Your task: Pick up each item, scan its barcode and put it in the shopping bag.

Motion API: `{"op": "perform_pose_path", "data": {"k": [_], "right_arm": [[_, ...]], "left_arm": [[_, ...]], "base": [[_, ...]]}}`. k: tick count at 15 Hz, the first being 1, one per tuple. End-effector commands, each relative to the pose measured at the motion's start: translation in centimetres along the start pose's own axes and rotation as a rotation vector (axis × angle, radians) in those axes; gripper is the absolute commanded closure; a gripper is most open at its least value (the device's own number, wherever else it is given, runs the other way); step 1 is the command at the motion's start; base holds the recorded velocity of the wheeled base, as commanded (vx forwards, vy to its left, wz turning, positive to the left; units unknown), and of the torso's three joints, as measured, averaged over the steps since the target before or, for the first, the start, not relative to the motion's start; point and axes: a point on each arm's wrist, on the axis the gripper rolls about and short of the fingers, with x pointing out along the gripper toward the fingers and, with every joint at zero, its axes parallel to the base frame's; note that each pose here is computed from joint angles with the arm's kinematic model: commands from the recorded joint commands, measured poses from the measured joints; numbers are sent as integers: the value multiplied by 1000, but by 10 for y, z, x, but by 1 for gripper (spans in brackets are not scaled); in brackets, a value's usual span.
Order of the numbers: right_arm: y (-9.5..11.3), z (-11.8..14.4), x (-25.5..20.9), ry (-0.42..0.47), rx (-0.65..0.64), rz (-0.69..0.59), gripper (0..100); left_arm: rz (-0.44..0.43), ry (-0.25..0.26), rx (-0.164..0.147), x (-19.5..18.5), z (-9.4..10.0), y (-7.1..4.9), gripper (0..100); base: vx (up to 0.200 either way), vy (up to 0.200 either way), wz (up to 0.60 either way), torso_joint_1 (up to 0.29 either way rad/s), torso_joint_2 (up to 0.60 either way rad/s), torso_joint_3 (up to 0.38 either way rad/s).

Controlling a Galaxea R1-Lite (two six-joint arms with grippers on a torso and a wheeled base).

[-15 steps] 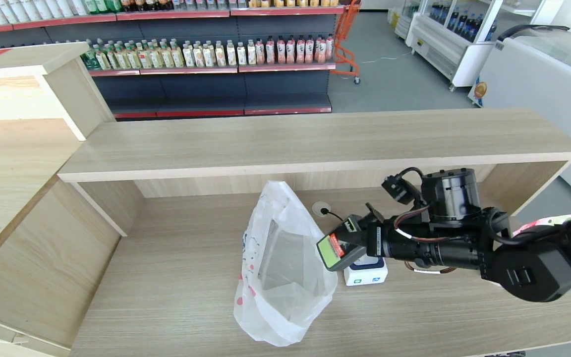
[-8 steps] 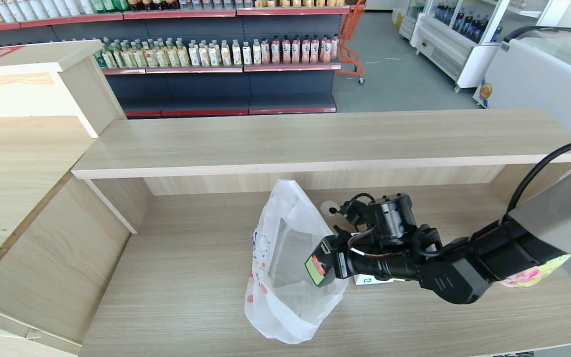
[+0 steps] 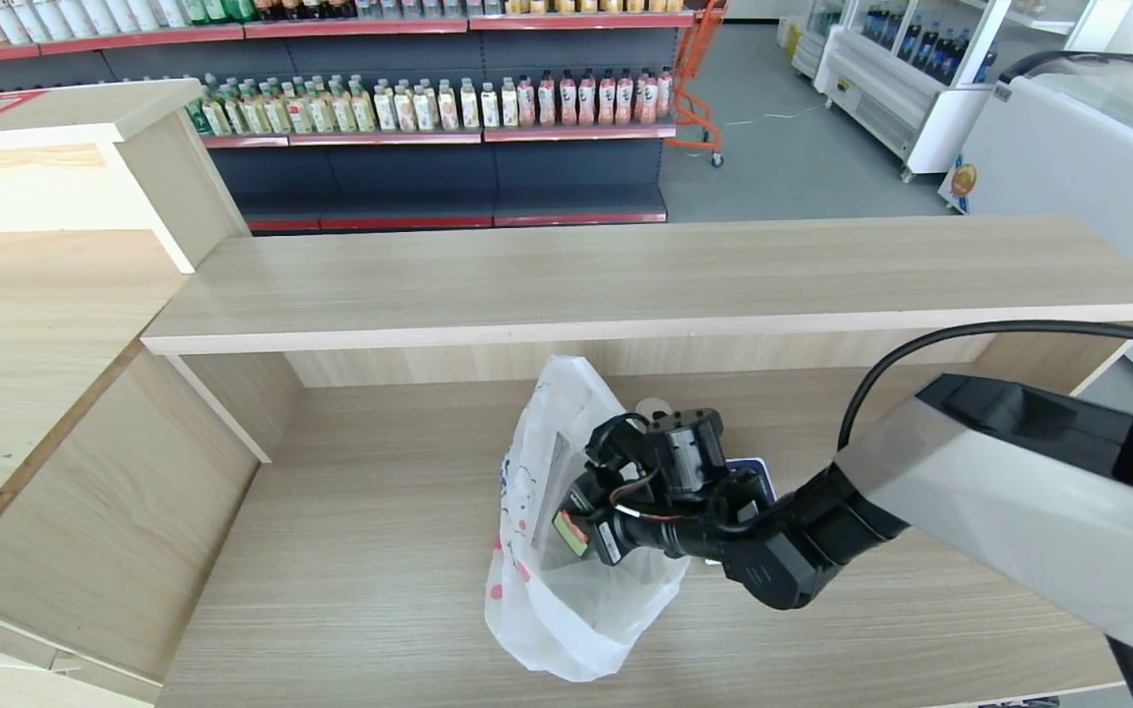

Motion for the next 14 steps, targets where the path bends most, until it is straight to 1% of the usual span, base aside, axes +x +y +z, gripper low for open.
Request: {"op": "perform_pose_path", "data": {"k": [1,2,5,6,7,9,10,11,12,13,14], "right_arm": [[5,-13,15,30,-55,9,100],[7,-13,16,28,-82,14,100],[8,-13,19,24,-87,17,100],[8,-13,18,23,-84,17,0],[8,-10,18,13,-72,19,0],[8,1,12,-16,0,24,0],[8,9,6,-36,68,36,0],[8,20,-2,-59,163,58,0],[7,24,-6,-68,206,62,0],[4,32,-15,-87,288,68,0],[-7,34,-28,-63,384,38,0]], "left_arm": [[0,-1,-1,0,0,0,0],[0,-1,-1,0,0,0,0],[0,-1,-1,0,0,0,0],[0,-1,-1,0,0,0,0],[0,-1,-1,0,0,0,0],[0,-1,1,0,0,0,0],[0,-1,1,0,0,0,0],[0,-1,1,0,0,0,0],[0,-1,1,0,0,0,0],[0,-1,1,0,0,0,0],[0,-1,-1,0,0,0,0]], "base": [[0,0,0,0,0,0],[0,0,0,0,0,0],[0,0,0,0,0,0],[0,0,0,0,0,0],[0,0,0,0,0,0],[0,0,0,0,0,0],[0,0,0,0,0,0],[0,0,0,0,0,0],[0,0,0,0,0,0],[0,0,0,0,0,0],[0,0,0,0,0,0]]}}
